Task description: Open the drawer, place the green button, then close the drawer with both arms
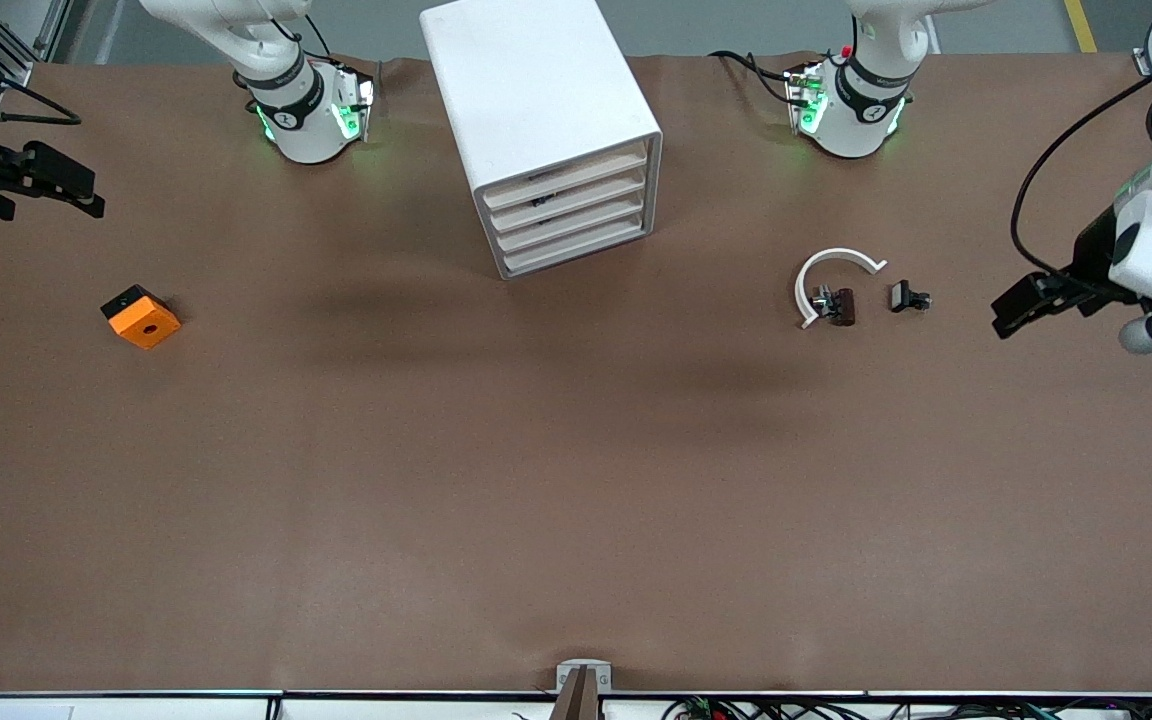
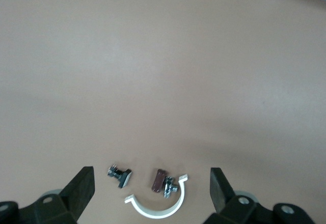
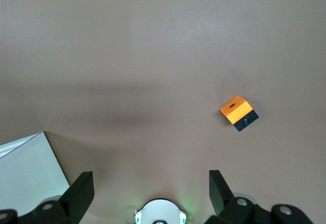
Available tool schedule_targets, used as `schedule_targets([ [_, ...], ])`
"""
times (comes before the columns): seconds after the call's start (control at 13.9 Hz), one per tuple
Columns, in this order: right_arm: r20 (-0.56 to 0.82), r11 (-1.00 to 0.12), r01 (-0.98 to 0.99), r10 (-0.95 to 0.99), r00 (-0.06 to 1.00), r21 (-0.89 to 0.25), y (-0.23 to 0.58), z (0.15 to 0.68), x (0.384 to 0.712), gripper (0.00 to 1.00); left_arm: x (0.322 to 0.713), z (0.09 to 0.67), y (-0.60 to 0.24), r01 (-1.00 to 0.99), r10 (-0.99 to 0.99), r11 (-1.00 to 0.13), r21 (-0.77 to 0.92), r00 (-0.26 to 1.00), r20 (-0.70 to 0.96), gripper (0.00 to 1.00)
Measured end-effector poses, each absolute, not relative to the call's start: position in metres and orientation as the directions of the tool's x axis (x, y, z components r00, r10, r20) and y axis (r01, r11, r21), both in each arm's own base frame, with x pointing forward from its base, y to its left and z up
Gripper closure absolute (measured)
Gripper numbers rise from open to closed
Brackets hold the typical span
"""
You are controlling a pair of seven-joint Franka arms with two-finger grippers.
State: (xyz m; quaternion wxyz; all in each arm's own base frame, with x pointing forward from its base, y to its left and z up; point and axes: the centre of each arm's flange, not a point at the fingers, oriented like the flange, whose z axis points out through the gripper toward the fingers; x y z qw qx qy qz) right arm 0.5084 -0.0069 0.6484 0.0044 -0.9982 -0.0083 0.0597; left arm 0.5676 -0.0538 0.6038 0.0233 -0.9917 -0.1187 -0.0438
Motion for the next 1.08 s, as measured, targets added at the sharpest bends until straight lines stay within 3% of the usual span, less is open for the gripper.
schedule_targets([
  [0.65, -0.117, -1.0, 0.007, 0.008, 0.993, -0.009, -0.011, 0.65, 0.508, 0.0, 0.506, 0.631, -0.043, 0.171, 0.166, -0.984, -0.044, 0.981, 0.099, 0.0],
  [1.08, -0.116, -1.0, 0.007, 0.008, 0.993, -0.009, -0.011, 0.65, 0.508, 0.0, 0.493, 0.64, -0.04, 0.151, 0.15, -0.988, -0.01, 0.987, 0.064, 0.0],
])
